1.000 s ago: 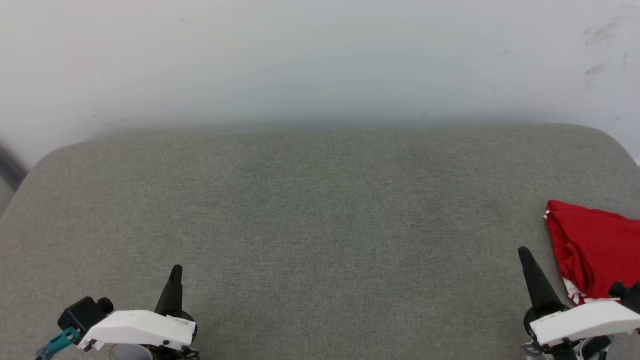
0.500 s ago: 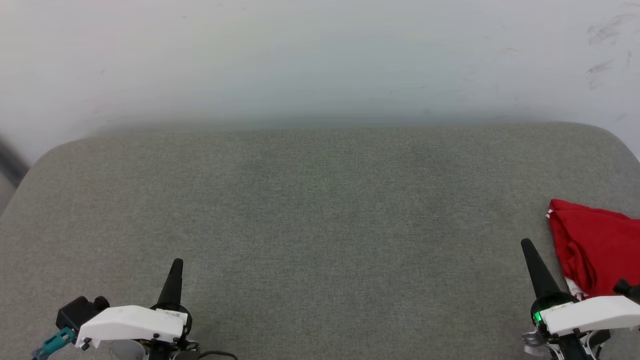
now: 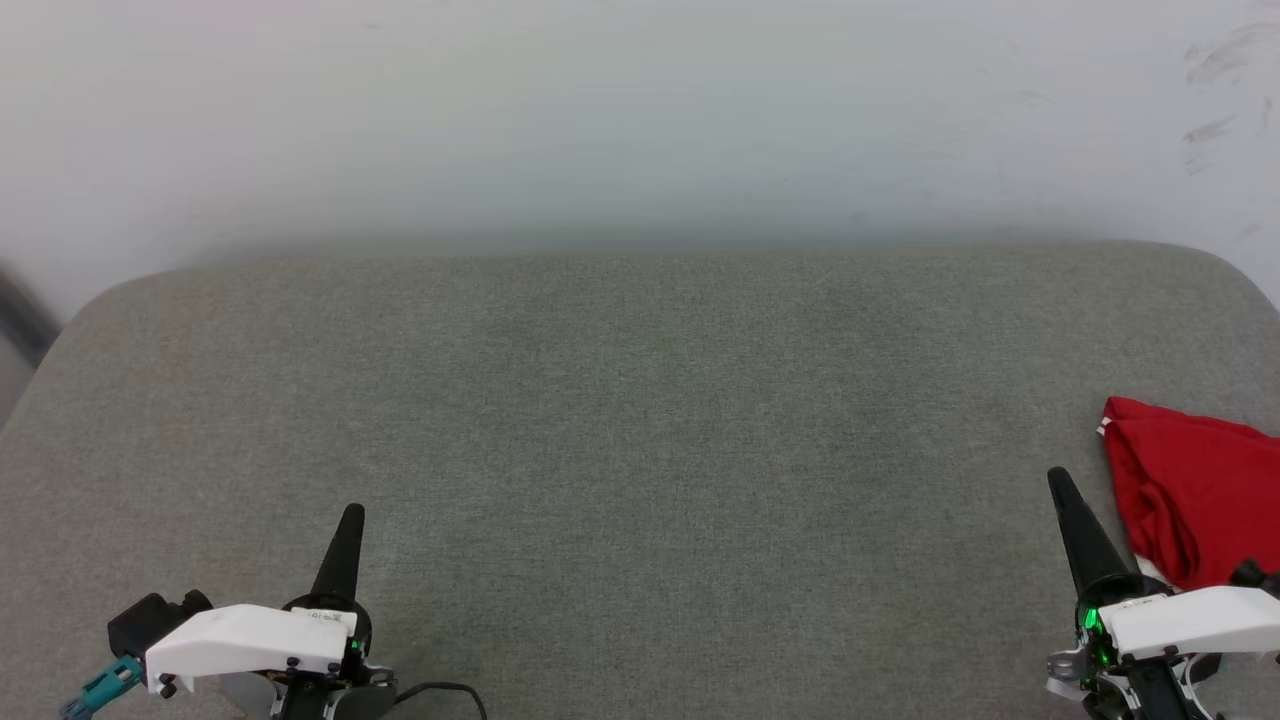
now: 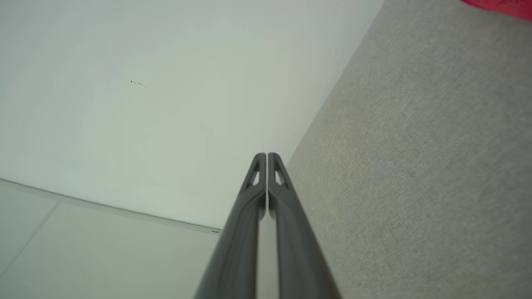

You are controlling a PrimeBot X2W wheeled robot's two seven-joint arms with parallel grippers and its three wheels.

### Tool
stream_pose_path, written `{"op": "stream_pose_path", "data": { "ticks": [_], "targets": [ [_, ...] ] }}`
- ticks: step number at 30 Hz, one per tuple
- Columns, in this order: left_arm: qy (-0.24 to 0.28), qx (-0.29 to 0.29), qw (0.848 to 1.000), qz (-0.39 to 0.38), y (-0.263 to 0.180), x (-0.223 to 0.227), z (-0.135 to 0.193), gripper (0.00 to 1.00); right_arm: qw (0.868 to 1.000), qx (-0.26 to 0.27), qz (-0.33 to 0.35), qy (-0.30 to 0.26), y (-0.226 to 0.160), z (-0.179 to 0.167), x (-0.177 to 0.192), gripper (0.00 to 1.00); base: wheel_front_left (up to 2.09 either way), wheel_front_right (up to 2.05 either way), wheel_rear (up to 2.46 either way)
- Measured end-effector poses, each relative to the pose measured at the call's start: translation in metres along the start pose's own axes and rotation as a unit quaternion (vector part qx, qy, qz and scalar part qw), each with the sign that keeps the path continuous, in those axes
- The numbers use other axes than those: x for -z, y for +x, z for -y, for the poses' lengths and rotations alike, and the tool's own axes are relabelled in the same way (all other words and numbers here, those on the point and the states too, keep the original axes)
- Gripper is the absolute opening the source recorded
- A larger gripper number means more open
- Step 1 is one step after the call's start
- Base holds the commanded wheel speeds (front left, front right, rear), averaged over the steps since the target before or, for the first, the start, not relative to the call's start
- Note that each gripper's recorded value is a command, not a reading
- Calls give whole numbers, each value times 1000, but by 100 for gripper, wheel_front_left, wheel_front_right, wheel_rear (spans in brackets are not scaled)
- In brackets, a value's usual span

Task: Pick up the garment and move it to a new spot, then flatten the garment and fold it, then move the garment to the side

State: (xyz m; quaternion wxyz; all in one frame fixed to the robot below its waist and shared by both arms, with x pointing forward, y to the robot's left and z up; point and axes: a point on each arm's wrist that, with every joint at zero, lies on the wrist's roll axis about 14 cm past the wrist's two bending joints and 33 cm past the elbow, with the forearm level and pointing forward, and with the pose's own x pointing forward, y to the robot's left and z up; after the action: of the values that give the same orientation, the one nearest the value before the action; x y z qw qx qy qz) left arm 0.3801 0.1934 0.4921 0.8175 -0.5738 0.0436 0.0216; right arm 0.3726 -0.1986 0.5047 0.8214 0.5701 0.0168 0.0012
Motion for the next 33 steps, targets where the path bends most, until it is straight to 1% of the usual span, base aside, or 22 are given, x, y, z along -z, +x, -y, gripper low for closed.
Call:
{"op": "stream_pose_path", "data": {
  "ticks": [15, 33],
  "targets": [
    [-66, 12, 998, 3, 3, -2, 3, 0, 998, -1, 4, 65, 5, 1, -1, 0, 0, 0, 0],
    [-132, 29, 991, 9, 5, -7, 7, 0, 991, -3, 10, 133, 10, 1, -2, 0, 0, 0, 0]
  ]
}}
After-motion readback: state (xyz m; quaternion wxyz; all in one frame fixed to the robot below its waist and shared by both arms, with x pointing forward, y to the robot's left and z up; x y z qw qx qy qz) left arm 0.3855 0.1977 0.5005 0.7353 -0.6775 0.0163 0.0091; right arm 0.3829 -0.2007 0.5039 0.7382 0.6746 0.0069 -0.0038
